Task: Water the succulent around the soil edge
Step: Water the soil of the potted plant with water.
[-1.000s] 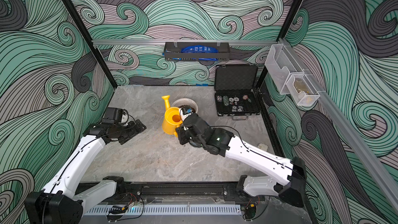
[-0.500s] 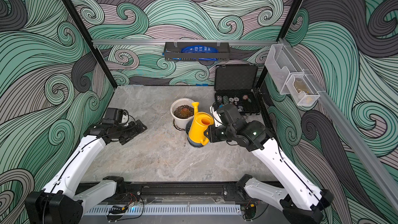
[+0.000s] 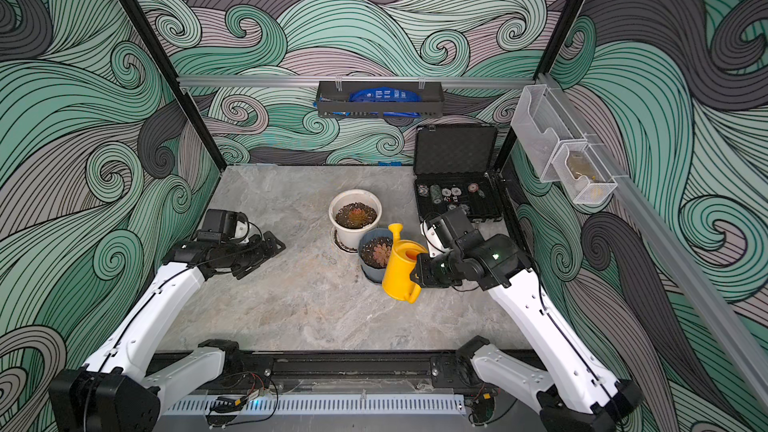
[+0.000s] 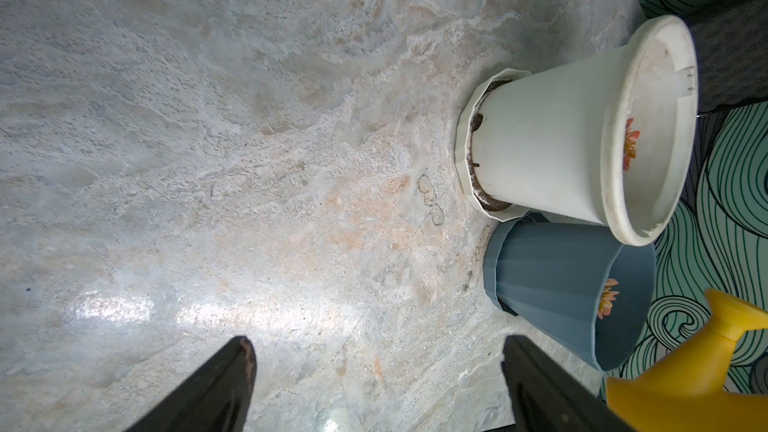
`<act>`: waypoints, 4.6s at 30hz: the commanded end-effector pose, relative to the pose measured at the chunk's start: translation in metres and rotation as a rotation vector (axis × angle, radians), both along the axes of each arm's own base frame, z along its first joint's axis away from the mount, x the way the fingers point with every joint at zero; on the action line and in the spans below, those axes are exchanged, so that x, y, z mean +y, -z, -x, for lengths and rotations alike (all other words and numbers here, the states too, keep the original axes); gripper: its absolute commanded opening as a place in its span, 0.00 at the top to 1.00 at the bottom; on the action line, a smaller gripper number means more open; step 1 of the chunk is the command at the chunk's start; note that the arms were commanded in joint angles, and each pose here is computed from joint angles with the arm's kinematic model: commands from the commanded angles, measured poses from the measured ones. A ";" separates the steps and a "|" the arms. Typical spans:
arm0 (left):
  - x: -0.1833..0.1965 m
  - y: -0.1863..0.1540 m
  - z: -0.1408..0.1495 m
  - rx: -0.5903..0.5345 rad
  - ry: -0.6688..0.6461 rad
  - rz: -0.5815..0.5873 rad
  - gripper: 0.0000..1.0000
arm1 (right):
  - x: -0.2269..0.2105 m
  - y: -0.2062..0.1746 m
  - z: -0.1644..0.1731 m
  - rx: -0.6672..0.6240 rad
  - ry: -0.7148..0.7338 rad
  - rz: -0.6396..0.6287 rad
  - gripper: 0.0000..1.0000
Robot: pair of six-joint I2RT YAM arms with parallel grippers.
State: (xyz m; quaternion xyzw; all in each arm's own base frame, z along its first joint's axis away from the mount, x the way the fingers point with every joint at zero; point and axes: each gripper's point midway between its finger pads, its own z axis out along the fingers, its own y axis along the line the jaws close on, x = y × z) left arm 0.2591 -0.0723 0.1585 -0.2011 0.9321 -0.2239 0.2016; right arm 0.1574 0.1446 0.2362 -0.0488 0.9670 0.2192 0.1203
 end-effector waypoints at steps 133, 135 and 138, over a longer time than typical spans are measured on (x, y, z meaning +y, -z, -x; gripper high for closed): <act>-0.018 -0.005 -0.003 -0.026 0.061 0.145 0.05 | 0.006 0.008 -0.002 0.044 0.004 0.040 1.00; -0.018 -0.005 -0.003 -0.026 0.061 0.145 0.05 | 0.008 0.010 -0.003 0.050 -0.004 0.039 1.00; -0.018 -0.005 -0.003 -0.027 0.060 0.145 0.05 | 0.009 0.011 -0.007 0.041 -0.005 0.047 1.00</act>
